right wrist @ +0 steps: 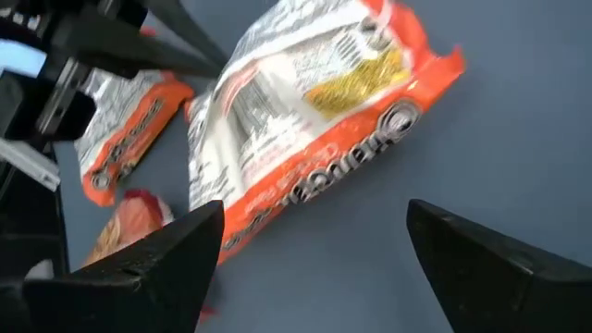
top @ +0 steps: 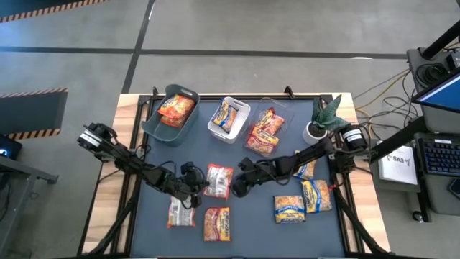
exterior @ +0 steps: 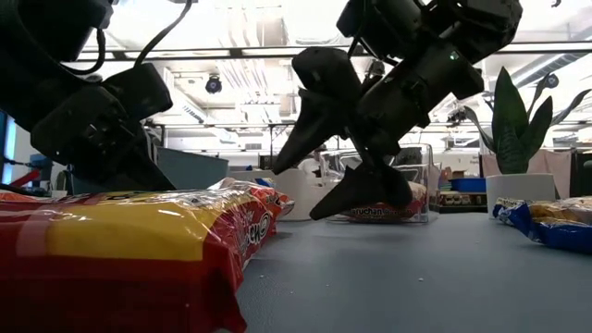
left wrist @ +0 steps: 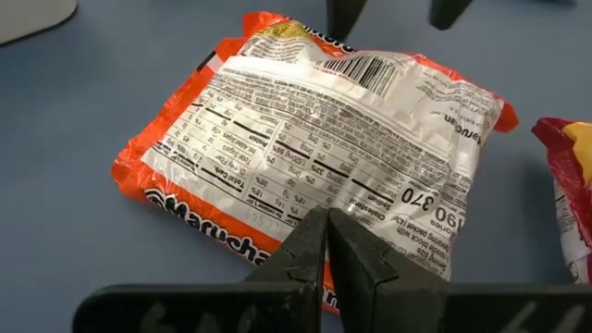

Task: Sort Maruchan noodles
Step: Put the orange noodle pack into the blue bin

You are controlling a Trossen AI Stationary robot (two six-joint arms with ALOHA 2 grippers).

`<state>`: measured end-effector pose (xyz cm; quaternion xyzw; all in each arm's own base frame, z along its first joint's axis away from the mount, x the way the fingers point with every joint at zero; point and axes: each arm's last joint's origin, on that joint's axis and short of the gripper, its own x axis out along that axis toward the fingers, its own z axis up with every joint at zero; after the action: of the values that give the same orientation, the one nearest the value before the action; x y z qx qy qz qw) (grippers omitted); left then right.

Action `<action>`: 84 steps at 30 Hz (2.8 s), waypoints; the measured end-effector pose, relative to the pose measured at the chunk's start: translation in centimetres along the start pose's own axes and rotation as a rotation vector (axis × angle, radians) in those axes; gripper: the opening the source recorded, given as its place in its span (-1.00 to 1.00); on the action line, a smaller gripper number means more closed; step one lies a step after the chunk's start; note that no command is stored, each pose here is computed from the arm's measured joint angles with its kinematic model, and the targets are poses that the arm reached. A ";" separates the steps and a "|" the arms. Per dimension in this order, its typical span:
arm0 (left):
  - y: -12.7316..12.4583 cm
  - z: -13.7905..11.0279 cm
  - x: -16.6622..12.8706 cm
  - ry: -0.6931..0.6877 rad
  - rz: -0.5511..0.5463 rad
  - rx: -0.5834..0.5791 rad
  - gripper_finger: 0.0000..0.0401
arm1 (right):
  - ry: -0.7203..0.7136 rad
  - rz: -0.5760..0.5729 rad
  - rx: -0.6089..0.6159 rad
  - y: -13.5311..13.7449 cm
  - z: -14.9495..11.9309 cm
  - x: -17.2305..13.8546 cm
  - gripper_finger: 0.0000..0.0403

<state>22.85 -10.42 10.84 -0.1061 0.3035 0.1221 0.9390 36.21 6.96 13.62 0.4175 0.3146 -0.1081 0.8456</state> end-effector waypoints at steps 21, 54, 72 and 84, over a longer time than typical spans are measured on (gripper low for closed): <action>0.1 -0.1 0.0 0.004 0.006 -0.001 -1.00 | -0.058 -0.005 -0.054 0.6 0.4 3.3 0.59; 0.2 -0.2 0.0 -0.012 0.006 -0.009 -1.00 | -0.096 0.028 -0.092 1.5 1.1 3.6 0.47; 0.2 -0.2 0.0 -0.019 0.008 -0.012 -1.00 | -0.101 0.016 -0.103 1.4 1.1 3.6 0.46; 0.2 -0.2 0.0 -0.019 0.008 -0.013 -1.00 | -0.097 0.013 -0.114 1.4 1.1 3.6 0.06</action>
<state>22.68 -10.29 10.71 -0.1096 0.2942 0.1288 0.9407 40.11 7.26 12.78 0.3651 0.2760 -0.1045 0.8829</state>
